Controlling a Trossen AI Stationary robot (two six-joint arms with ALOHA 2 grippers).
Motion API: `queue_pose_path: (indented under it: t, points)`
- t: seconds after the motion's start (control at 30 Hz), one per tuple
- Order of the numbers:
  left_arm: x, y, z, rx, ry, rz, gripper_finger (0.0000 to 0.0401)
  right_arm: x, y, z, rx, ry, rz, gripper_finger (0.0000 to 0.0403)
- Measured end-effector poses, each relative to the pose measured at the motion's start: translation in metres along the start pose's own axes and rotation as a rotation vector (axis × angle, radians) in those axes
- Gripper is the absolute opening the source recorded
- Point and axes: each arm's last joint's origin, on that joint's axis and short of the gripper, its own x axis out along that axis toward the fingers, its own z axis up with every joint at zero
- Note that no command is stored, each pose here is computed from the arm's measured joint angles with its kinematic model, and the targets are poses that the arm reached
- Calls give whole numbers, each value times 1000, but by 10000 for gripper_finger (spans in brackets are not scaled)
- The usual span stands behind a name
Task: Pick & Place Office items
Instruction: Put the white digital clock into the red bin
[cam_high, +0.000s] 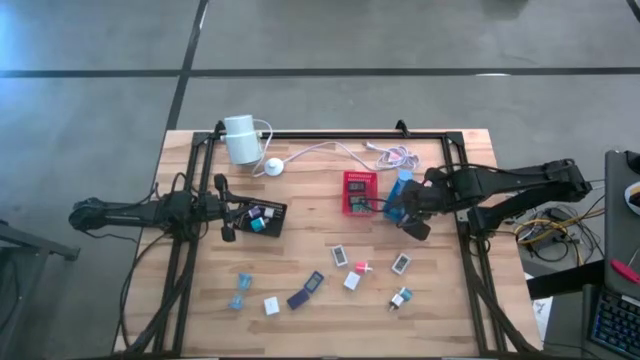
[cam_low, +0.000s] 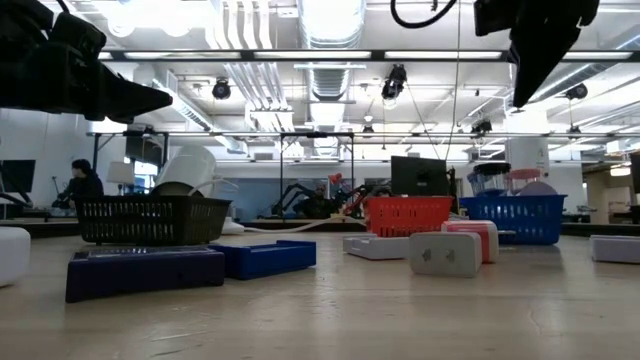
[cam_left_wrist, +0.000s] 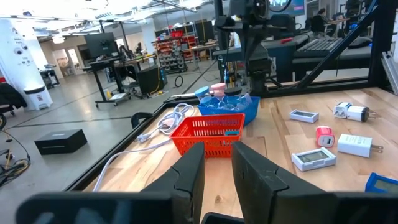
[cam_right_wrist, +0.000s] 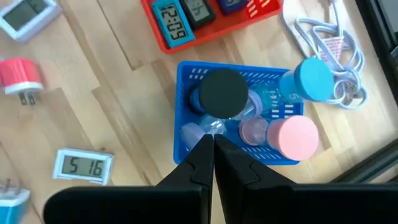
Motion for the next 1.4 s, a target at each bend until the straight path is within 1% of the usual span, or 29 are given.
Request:
queue_pose_path:
  t: [0.13, 0.2, 0.27, 0.37, 0.43, 0.5, 0.57, 0.63, 0.83, 0.93, 1.0, 1.1, 1.17, 1.4]
  points:
    - [0, 0, 0, 0, 0, 0, 83, -2, -1, -1, -36, -5, 2, 8]
    - [0, 0, 0, 0, 0, 0, 83, -4, 1, 0, -82, -88, 43, 8]
    - [0, 0, 0, 0, 0, 0, 83, -9, 7, 4, -138, -255, 144, 8]
    - [0, 0, 0, 0, 0, 0, 83, -23, 12, 8, -206, -551, 344, 8]
    - [0, 0, 0, 0, 0, 0, 83, -32, 11, 5, -253, -732, 447, 8]
    - [0, 0, 0, 0, 0, 0, 83, -36, 7, -1, -284, -889, 528, 8]
    - [0, 0, 0, 0, 1, 0, 83, -38, 1, -11, -300, -1013, 597, 8]
    - [0, 0, 0, 0, 0, 0, 83, -37, -10, -23, -277, -1088, 609, 8]
    - [0, 0, 0, 0, 0, 0, 83, -23, -37, -62, -162, -1162, 620, 8]
    - [0, 0, 0, 7, -3, 1, 83, -12, -44, -78, -126, -1187, 634, 8]
    - [0, 0, 0, 18, -3, 1, 83, -5, -47, -85, -95, -1173, 627, 8]
    - [0, 0, 0, 18, -3, 1, 83, 11, -48, -94, -71, -1152, 569, 8]
    - [0, 0, 0, 16, -4, 1, 83, 20, -48, -97, -81, -1155, 513, 8]
    - [0, 0, 0, -7, -3, 1, 83, 40, -46, -106, -92, -1150, 507, 8]
